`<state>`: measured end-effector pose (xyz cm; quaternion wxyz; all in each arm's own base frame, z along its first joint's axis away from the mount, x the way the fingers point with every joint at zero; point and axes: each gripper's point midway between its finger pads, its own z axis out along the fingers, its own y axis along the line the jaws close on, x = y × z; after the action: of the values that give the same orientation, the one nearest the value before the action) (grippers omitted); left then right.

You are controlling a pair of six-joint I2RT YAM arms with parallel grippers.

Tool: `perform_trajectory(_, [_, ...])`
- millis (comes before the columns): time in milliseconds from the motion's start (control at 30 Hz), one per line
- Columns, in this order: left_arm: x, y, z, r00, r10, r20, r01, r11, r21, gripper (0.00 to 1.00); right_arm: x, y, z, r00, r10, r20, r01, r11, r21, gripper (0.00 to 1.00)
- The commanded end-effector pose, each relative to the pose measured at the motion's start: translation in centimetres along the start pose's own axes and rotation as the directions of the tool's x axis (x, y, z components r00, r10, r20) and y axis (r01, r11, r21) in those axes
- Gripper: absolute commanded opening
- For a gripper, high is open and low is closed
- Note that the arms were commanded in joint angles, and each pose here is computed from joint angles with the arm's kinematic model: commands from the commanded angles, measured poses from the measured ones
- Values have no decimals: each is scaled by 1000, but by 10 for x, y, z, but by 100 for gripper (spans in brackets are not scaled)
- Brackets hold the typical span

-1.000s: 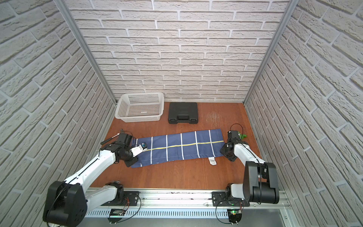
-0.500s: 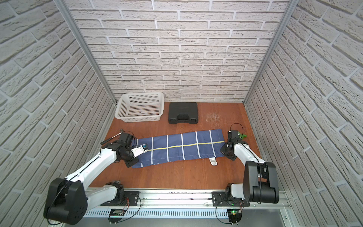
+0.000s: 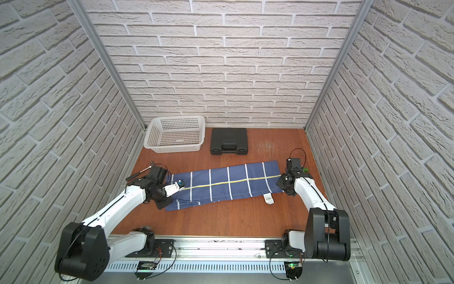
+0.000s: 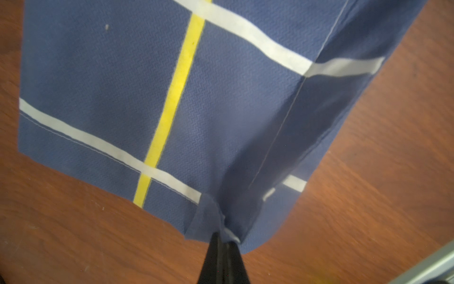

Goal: Roll up the pillowcase
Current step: Fold the pillowcase at the center of the board.

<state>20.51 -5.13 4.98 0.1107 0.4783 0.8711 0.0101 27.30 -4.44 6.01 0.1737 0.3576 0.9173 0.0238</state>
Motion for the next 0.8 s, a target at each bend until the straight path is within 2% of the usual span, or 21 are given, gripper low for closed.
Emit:
perform_trajectory(0, [2,2,-4,1000,-11,-9,11,1000,-11,0,-31,33,-14,996,-14,93,26,991,-128,3])
perform_trajectory(133, [4,9,-8,1000,-29,-8,29,999,-45,0,-53,68,-22,993,-30,116,58,966,-250,2])
perform_trajectory(300, [9,8,-13,999,-41,-7,40,998,-55,0,-73,107,-52,982,-44,184,120,895,-429,2])
perform_trajectory(400, [14,5,-15,999,-46,-10,46,997,-65,0,-71,108,-60,978,-3,210,113,849,-516,2])
perform_trajectory(500, [17,3,-15,999,-44,-7,44,996,-73,0,-72,97,-51,971,84,223,65,808,-586,2])
perform_trajectory(633, [15,5,-15,999,-48,-1,47,996,-76,0,-76,109,-40,979,31,202,101,788,-608,2])
perform_trajectory(767, [11,16,-17,998,-66,-7,65,993,-96,0,-103,127,-49,970,30,240,125,786,-606,2])
